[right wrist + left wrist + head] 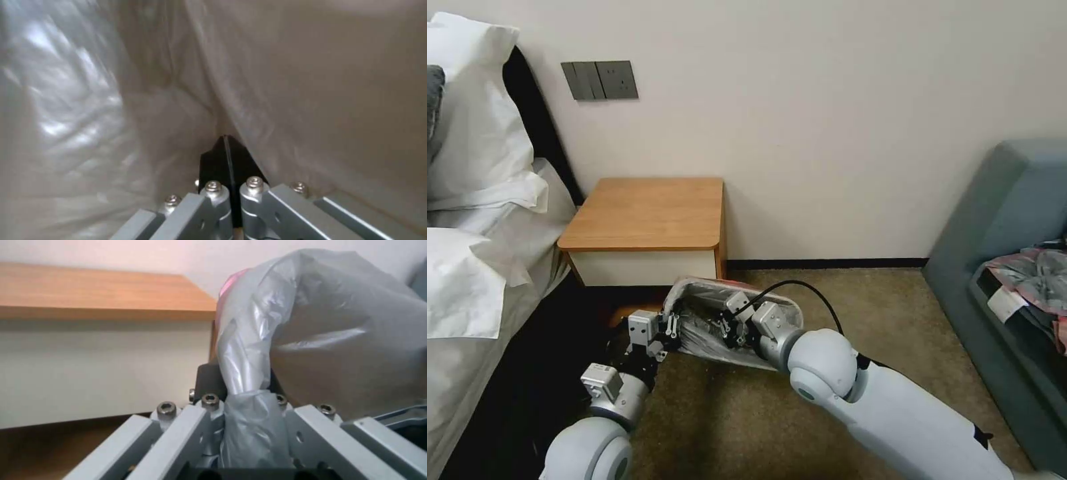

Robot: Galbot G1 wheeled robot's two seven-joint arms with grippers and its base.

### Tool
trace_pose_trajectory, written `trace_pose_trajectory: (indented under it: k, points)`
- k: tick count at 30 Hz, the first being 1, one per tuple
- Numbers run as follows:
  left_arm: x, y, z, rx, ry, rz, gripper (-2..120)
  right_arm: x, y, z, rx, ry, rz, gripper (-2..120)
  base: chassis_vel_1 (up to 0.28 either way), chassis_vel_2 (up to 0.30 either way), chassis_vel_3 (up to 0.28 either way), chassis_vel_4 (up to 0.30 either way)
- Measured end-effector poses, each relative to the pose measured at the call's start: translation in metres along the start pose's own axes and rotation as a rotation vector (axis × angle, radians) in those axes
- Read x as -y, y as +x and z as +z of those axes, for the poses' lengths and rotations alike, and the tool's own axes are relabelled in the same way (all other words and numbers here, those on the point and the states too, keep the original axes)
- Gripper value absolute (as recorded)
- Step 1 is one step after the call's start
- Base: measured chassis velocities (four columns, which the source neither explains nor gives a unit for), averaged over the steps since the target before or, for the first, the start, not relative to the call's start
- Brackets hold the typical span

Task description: Pick up the garbage bag from the table and place it over the trash can.

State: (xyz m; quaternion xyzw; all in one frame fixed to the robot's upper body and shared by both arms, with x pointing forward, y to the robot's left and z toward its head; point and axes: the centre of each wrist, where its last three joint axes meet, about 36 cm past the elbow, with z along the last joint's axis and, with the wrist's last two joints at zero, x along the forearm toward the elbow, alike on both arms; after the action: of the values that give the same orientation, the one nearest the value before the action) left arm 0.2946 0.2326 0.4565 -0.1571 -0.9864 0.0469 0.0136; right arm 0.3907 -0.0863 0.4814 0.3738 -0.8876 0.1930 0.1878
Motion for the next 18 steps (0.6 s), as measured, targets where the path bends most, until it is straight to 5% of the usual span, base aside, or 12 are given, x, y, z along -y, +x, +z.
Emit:
trace_pose_trajectory:
  k: [18]
  points:
    - [0.000,0.005,-0.005,-0.003,-0.143,0.085,3,-0.019,-0.016,0.014,-0.044,0.149,0.117,0,0.000,0.000,0.000,0.000]
